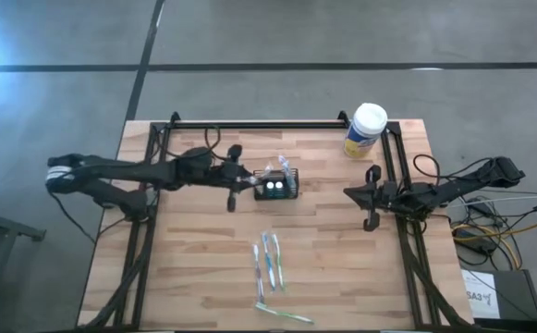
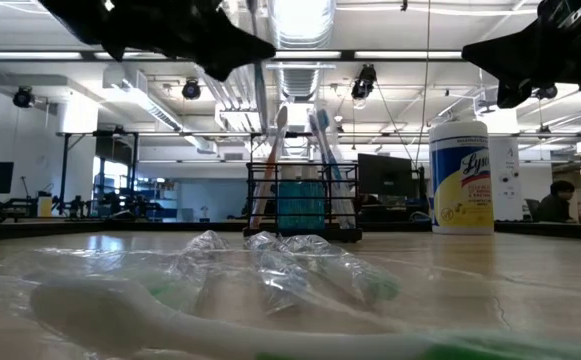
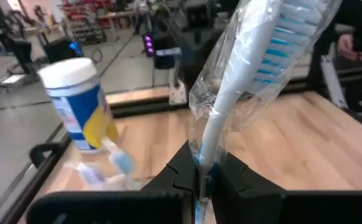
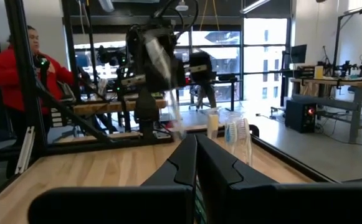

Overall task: Pick & Place toothbrushing station
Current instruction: Put the right blue toothbrush into the mesh organizer

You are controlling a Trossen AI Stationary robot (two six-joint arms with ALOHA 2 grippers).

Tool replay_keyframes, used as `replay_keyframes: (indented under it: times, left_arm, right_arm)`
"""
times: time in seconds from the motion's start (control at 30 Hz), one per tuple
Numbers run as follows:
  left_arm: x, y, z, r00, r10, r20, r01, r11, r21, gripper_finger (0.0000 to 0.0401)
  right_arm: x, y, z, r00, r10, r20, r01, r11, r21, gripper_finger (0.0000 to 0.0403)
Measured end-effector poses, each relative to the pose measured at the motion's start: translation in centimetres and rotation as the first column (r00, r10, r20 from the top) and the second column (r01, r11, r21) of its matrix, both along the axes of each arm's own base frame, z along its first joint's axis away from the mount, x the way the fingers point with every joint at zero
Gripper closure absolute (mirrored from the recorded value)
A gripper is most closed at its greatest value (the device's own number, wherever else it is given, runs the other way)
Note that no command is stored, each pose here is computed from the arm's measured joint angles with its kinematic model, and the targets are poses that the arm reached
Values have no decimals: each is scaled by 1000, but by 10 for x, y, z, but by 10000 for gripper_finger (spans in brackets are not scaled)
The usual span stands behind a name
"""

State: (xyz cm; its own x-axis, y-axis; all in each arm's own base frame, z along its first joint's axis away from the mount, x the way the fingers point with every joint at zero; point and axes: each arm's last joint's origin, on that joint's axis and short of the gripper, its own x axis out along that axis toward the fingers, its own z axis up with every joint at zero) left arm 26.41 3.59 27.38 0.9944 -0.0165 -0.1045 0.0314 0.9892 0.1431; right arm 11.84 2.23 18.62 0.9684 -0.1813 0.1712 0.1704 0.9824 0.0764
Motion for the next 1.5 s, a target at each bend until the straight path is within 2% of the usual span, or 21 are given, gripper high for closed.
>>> replay_keyframes:
  times: [0.07,0.23,0.37,1.07,1.23,1.5]
  left_arm:
    - [4,6,2,999,19,27,-19,1000,1,379]
    - [13,16,-17,997,51,-54,-52,999,-14,379]
    - [18,21,-23,996,63,-59,-63,998,-8,379]
    - [40,32,-72,975,84,-203,-89,996,-13,378]
    - [39,35,-85,972,93,-214,-100,995,-18,378]
    - [23,41,-102,975,125,-185,-138,989,-59,377]
  right_arm:
    - [0,0,0,1000,0,-1,0,1000,-1,394]
    - [0,0,0,1000,-3,-3,3,1000,-18,394]
    - [0,0,0,1000,-3,-3,3,1000,-18,394]
    - [0,0,0,1000,-3,-4,3,1000,-18,394]
    - [0,0,0,1000,-3,-4,3,1000,-18,394]
    - [0,0,0,1000,-3,-4,3,1000,-22,394]
